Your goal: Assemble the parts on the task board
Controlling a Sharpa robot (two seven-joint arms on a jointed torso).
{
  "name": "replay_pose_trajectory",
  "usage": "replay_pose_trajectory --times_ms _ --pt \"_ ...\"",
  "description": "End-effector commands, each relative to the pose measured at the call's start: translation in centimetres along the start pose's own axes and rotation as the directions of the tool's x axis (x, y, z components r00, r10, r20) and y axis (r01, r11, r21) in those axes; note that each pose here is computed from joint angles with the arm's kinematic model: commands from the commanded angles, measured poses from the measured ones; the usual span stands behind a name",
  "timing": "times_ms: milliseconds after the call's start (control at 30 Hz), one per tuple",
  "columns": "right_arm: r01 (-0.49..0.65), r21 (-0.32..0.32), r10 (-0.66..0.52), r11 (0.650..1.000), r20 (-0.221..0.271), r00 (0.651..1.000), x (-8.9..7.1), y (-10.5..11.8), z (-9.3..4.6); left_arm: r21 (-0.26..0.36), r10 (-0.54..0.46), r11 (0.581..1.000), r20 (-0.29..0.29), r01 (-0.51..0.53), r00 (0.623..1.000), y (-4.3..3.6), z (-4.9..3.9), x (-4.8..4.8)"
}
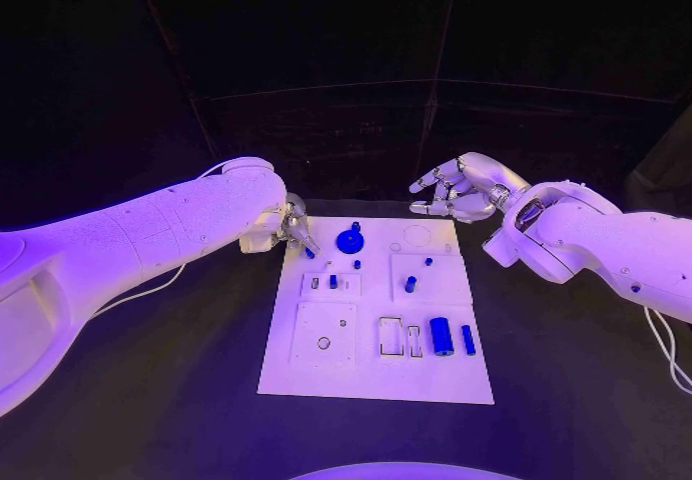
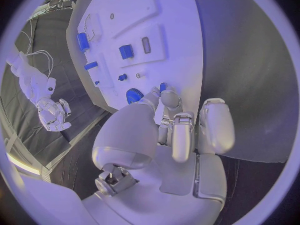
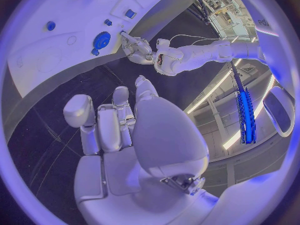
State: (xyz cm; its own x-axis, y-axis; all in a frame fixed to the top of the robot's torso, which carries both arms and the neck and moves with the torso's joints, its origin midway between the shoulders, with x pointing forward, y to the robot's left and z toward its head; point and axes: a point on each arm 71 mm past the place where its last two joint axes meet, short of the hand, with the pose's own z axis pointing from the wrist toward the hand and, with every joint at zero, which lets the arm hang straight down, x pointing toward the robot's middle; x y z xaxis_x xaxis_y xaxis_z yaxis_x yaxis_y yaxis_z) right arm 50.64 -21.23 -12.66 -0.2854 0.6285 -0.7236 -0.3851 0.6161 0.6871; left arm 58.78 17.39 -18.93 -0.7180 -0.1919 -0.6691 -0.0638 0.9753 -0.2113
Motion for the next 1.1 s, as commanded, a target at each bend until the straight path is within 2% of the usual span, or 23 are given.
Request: replay_pose_trajectory --times_ms 33,267,433,633,833,967,1100 --pt "0.003 -0.008 -0.003 1.000 0.006 1.000 -0.1 0.2 0.1 0.048 -0.020 0.999 0.018 0.019 1.000 -0.33 -0.08 -0.12" --pt "0.002 -0.009 -0.002 1.000 0.002 1.000 0.0 0.2 0.1 0.077 -0.098 0.993 0.044 0.094 0.994 0.46 -0.60 -0.14" --pt "0.003 -0.006 -0.003 1.000 0.002 1.000 -0.1 0.1 0.1 0.101 -0.156 0.984 0.064 0.149 0.986 1.37 -1.65 0.29" --pt "0.003 -0.004 -0.003 1.000 0.001 1.000 -0.1 0.0 0.1 0.139 -0.190 0.975 0.096 0.176 0.977 1.93 -2.98 0.98" --pt "0.004 -0.003 -0.004 1.000 -0.001 1.000 -0.1 -0.1 0.2 0.193 -0.206 0.964 0.094 0.185 0.974 2.74 -4.08 2.64" --pt "0.004 -0.002 -0.004 1.000 -0.002 1.000 0.0 -0.1 0.2 0.215 -0.185 0.964 0.115 0.157 0.976 3.25 -4.41 4.23" --pt "0.004 -0.001 -0.004 1.000 -0.003 1.000 0.0 -0.1 0.2 0.220 -0.151 0.968 0.140 0.118 0.979 3.48 -4.49 5.20"
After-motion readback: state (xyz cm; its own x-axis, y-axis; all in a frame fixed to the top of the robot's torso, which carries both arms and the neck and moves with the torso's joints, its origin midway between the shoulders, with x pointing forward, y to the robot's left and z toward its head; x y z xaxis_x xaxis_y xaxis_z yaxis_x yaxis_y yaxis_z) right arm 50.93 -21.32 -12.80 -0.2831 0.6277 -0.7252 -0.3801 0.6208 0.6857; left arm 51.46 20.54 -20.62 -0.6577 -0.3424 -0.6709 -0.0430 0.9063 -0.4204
